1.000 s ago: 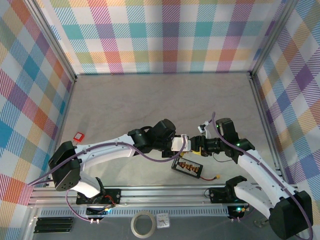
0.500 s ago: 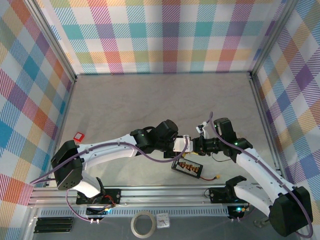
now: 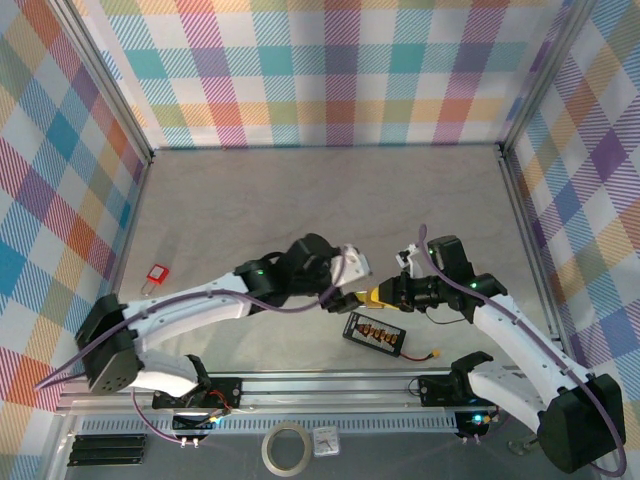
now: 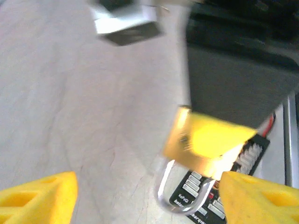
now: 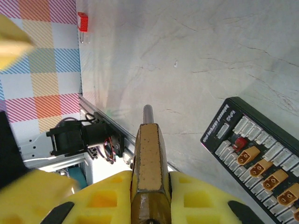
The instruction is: Unlock with the key
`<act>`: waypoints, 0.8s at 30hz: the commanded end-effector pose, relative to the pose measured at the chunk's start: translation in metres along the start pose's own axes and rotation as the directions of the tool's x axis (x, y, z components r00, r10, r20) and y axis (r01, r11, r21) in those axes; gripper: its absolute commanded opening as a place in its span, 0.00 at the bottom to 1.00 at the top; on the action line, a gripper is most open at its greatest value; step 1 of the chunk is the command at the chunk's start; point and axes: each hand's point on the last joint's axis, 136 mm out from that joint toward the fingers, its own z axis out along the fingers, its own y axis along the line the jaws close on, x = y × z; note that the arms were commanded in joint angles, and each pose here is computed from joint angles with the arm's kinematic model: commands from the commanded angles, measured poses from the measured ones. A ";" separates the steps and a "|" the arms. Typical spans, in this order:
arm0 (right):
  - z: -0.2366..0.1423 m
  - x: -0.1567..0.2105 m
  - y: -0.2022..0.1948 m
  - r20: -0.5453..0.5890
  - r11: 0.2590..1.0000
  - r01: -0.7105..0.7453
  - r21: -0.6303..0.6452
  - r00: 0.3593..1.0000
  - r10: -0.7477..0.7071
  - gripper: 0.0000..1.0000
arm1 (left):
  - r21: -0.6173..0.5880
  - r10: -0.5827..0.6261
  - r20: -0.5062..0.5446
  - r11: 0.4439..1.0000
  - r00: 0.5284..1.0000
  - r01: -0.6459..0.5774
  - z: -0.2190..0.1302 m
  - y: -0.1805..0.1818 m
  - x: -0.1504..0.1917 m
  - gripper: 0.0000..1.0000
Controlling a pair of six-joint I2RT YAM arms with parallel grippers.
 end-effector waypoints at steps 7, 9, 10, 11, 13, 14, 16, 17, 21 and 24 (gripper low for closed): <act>-0.017 -0.013 0.036 0.044 0.993 0.101 -0.066 0.994 -0.099 0.01 | 0.031 -0.469 0.176 0.881 0.865 0.471 -0.031 0.027 0.011 0.89; -0.020 -0.015 0.043 0.057 0.989 0.122 -0.086 0.992 -0.117 0.01 | 0.090 -0.544 0.168 0.839 0.822 0.537 -0.028 0.026 0.013 0.87; -0.021 -0.015 0.045 0.061 0.988 0.128 -0.092 0.991 -0.122 0.01 | 0.129 -0.582 0.162 0.813 0.797 0.568 -0.026 0.024 0.012 0.85; -0.022 -0.016 0.047 0.066 0.986 0.135 -0.096 0.989 -0.129 0.01 | 0.174 -0.610 0.146 0.791 0.779 0.587 -0.023 0.020 0.010 0.83; -0.023 -0.016 0.049 0.070 0.985 0.140 -0.098 0.989 -0.134 0.01 | 0.239 -0.645 0.096 0.754 0.758 0.612 -0.016 0.010 0.007 0.79; -0.023 -0.016 0.049 0.071 0.985 0.141 -0.098 0.988 -0.134 0.01 | 0.258 -0.655 0.074 0.741 0.752 0.620 -0.013 0.007 0.006 0.76; -0.024 -0.016 0.050 0.072 0.985 0.141 -0.103 0.988 -0.134 0.01 | 0.254 -0.667 0.059 0.730 0.743 0.635 -0.007 0.006 0.012 0.74; -0.024 -0.017 0.051 0.073 0.985 0.141 -0.104 0.988 -0.134 0.01 | 0.264 -0.668 0.061 0.727 0.742 0.633 -0.006 0.005 0.014 0.74; -0.024 -0.016 0.051 0.074 0.984 0.143 -0.105 0.988 -0.135 0.00 | 0.331 -0.676 0.024 0.701 0.737 0.632 0.000 -0.006 0.015 0.70; -0.025 -0.016 0.052 0.074 0.984 0.144 -0.107 0.988 -0.137 0.00 | 0.340 -0.677 0.016 0.696 0.736 0.633 0.003 -0.009 0.018 0.69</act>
